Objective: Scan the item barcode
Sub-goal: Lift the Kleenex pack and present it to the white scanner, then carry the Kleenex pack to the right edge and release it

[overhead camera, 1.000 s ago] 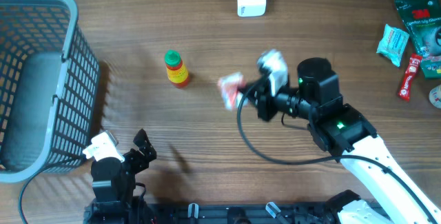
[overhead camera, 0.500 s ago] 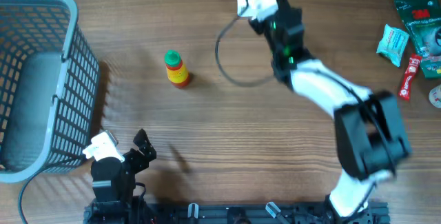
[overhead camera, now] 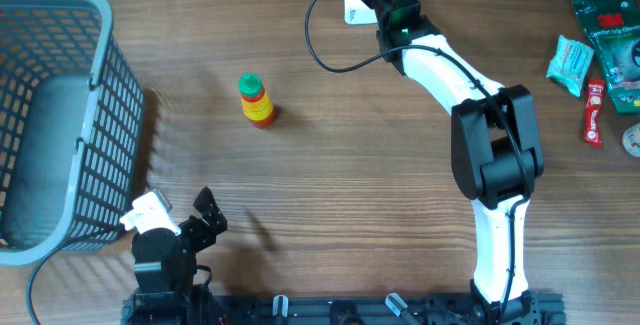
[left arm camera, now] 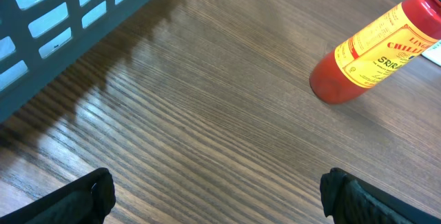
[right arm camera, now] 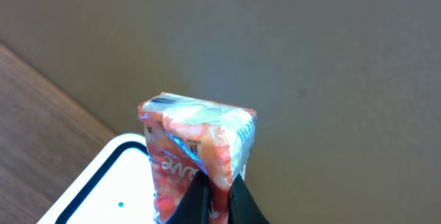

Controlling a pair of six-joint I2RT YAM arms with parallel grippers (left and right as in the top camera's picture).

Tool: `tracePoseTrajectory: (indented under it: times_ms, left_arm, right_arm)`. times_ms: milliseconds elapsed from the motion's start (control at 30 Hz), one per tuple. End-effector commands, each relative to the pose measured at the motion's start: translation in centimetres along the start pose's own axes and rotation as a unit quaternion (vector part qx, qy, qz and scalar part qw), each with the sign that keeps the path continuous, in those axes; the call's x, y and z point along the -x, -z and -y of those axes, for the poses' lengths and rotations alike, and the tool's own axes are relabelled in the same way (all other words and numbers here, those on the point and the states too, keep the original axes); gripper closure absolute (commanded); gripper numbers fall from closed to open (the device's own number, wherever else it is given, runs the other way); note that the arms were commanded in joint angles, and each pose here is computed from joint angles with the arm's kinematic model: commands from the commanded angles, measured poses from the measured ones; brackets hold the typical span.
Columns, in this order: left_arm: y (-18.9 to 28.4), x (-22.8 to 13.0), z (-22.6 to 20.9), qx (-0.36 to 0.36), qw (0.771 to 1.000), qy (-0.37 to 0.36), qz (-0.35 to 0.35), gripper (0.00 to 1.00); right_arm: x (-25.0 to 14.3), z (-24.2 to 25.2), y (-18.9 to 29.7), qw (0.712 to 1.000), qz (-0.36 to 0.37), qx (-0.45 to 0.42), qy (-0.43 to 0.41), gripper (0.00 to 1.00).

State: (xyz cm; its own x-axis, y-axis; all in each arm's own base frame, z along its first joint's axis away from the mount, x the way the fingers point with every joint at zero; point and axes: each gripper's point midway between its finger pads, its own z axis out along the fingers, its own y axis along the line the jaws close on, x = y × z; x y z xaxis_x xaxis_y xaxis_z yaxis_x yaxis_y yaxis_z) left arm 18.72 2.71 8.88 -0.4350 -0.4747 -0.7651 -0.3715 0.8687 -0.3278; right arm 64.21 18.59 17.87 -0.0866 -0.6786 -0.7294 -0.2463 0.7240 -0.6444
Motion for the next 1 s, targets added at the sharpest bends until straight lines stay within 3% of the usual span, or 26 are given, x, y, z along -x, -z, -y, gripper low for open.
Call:
tracePoseTrajectory:
  times_ms: [0,200,333,500,667,767,933,967]
  left_arm:
    - [-0.1,0.1,-0.2,0.004,1.000,0.000,0.004,0.00]
    - [-0.1,0.1,-0.2,0.004,1.000,0.000,0.004,0.00]
    - [-0.1,0.1,-0.2,0.004,1.000,0.000,0.004,0.00]
    - [-0.1,0.1,-0.2,0.004,1.000,0.000,0.004,0.00]
    - [-0.1,0.1,-0.2,0.004,1.000,0.000,0.004,0.00]
    - [-0.1,0.1,-0.2,0.004,1.000,0.000,0.004,0.00]
    - [-0.1,0.1,-0.2,0.004,1.000,0.000,0.004,0.00]
    - [-0.1,0.1,-0.2,0.004,1.000,0.000,0.004,0.00]
  right_arm:
    - [-1.6,-1.0,-0.6,1.000,-0.025,0.015,0.006,0.96]
    - [-5.0,4.9,1.0,0.981,-0.133,-0.133,-0.036,0.96]
    - [-6.7,11.4,4.2,0.950,-0.202,-0.239,-0.028,0.96]
    - [-16.7,18.2,9.1,0.899,-0.347,-0.256,-0.073,0.96]
    - [-26.8,19.2,13.7,0.844,-0.452,-0.214,-0.194,0.96]
    - [-31.7,19.2,17.6,0.774,-0.503,-0.237,-0.303,0.96]
    - [-36.5,18.8,24.7,0.646,-0.577,-0.300,-0.400,0.96]
    - [-36.9,18.8,25.4,0.632,-0.583,-0.307,-0.408,0.95]
